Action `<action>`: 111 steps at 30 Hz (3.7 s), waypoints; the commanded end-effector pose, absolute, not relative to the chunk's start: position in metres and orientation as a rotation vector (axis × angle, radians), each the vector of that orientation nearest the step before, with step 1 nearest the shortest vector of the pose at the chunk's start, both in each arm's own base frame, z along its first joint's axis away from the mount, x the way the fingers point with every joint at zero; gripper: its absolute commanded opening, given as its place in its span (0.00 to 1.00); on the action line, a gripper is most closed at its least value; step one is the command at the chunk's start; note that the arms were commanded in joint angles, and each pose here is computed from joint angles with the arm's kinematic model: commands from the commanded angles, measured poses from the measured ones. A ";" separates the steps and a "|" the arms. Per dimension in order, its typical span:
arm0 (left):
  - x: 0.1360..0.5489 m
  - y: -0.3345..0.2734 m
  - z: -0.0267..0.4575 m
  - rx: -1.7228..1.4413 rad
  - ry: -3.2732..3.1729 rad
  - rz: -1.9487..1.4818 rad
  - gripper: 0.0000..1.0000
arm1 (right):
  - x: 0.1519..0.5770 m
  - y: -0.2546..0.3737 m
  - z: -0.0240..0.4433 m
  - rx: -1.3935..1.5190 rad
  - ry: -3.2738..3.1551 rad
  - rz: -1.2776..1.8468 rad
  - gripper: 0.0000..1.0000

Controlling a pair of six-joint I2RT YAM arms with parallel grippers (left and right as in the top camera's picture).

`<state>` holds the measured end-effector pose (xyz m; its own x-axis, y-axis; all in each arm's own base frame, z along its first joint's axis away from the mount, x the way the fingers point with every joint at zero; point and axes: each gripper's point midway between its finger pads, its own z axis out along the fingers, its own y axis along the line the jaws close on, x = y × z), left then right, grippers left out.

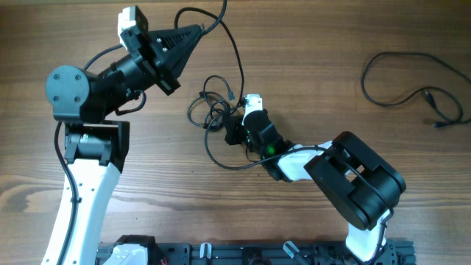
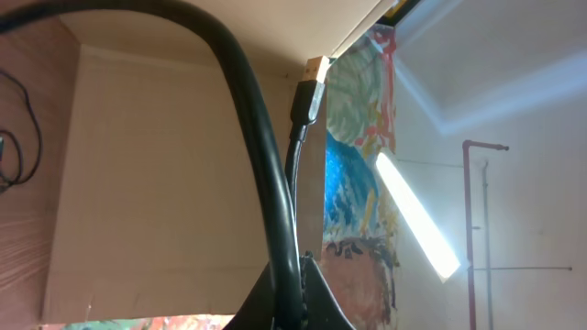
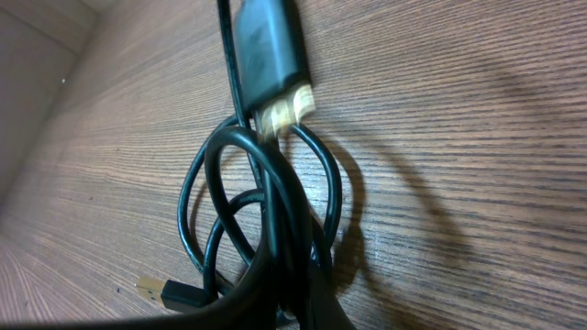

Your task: Untangle cables

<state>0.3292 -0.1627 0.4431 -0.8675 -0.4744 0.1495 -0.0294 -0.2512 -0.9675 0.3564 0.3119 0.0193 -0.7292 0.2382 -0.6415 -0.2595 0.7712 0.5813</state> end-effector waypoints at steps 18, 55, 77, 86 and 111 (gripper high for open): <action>0.369 -0.038 0.265 -0.911 2.076 -1.338 0.04 | 0.230 0.231 0.061 -0.354 2.770 1.163 0.04; 0.322 -0.218 0.106 -0.522 2.803 -0.986 0.04 | 0.235 0.230 0.061 -0.395 2.740 1.130 0.04; 0.324 0.032 0.214 -1.092 2.180 -1.181 0.04 | 0.248 0.215 0.048 -0.268 2.787 0.956 0.04; 0.307 0.046 0.167 -1.164 2.356 -0.832 0.11 | 0.246 0.236 0.068 -0.343 2.694 1.166 0.04; 0.287 -0.166 0.177 0.091 2.588 -1.358 1.00 | 0.238 0.288 0.175 -0.219 2.441 2.004 0.04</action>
<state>0.2992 -0.1460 0.1732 -0.9677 -0.1161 -0.2238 0.1058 0.6189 -0.7784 0.2418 0.2879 0.1653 -0.9934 -0.0991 -0.0577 -0.0782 0.2175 0.9729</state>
